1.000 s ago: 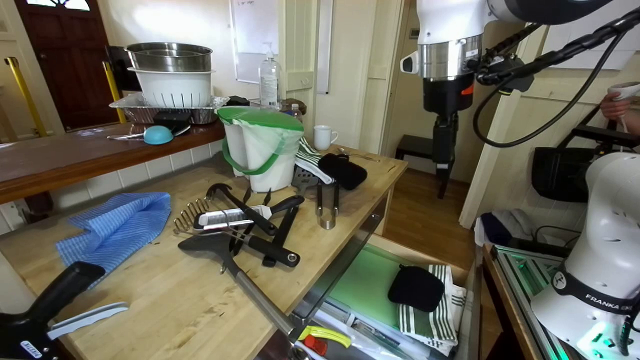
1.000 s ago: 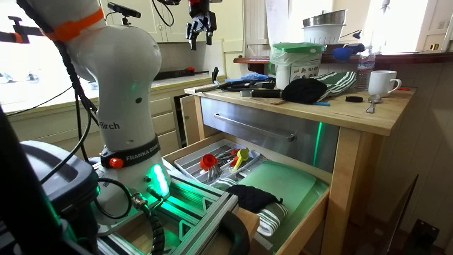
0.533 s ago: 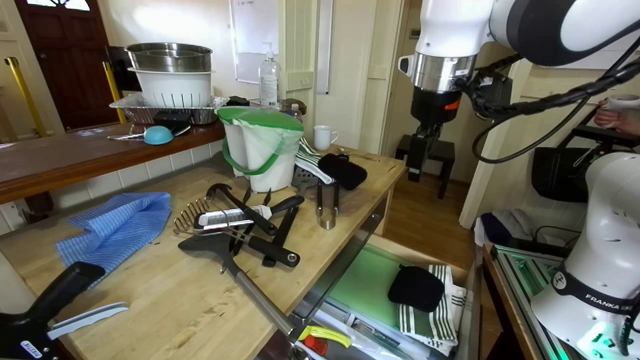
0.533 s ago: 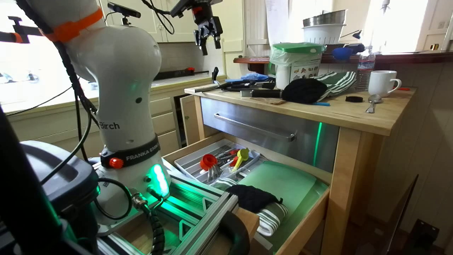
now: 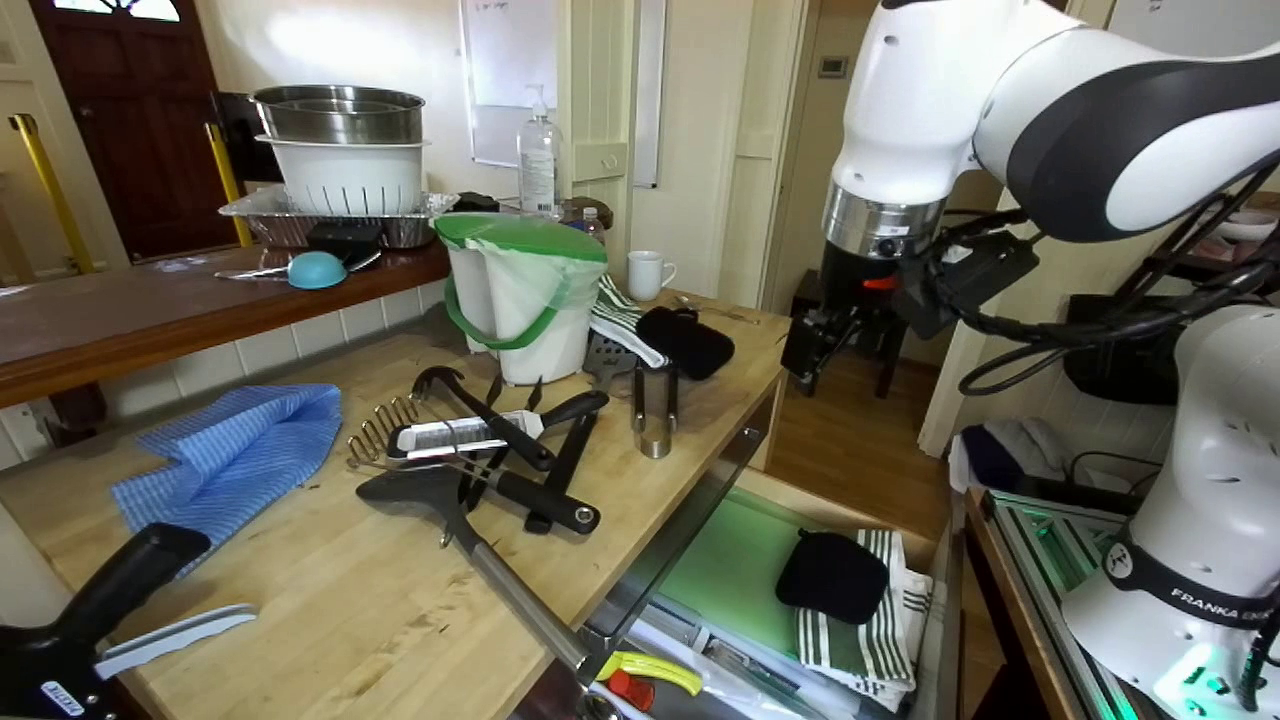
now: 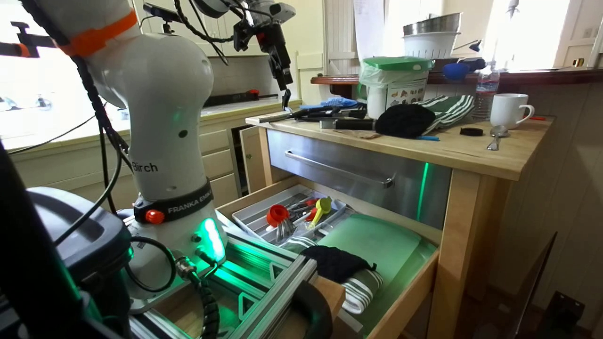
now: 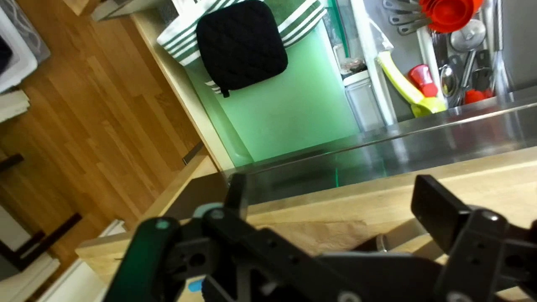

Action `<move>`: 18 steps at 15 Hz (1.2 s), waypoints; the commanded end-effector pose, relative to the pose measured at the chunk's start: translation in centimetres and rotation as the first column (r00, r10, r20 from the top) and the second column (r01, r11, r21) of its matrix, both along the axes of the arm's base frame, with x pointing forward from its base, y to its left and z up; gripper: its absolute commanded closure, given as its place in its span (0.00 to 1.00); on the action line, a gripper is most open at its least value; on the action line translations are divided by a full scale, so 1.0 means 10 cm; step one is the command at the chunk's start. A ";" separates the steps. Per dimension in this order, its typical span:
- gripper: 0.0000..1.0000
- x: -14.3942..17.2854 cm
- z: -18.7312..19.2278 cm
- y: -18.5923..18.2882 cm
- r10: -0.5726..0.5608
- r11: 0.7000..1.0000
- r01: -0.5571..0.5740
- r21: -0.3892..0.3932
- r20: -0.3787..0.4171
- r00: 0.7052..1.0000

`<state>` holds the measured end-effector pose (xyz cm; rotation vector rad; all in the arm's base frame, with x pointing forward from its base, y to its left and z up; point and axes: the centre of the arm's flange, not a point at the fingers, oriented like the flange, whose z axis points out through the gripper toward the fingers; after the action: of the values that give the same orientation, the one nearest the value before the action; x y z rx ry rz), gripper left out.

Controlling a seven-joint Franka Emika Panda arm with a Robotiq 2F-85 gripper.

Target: Open the first top drawer

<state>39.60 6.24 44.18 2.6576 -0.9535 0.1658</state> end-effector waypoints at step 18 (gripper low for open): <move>0.00 -0.35 -0.67 -0.51 -0.505 0.838 0.529 -0.137 0.175 0.845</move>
<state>36.93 0.81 38.65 2.2169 -1.5074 0.2168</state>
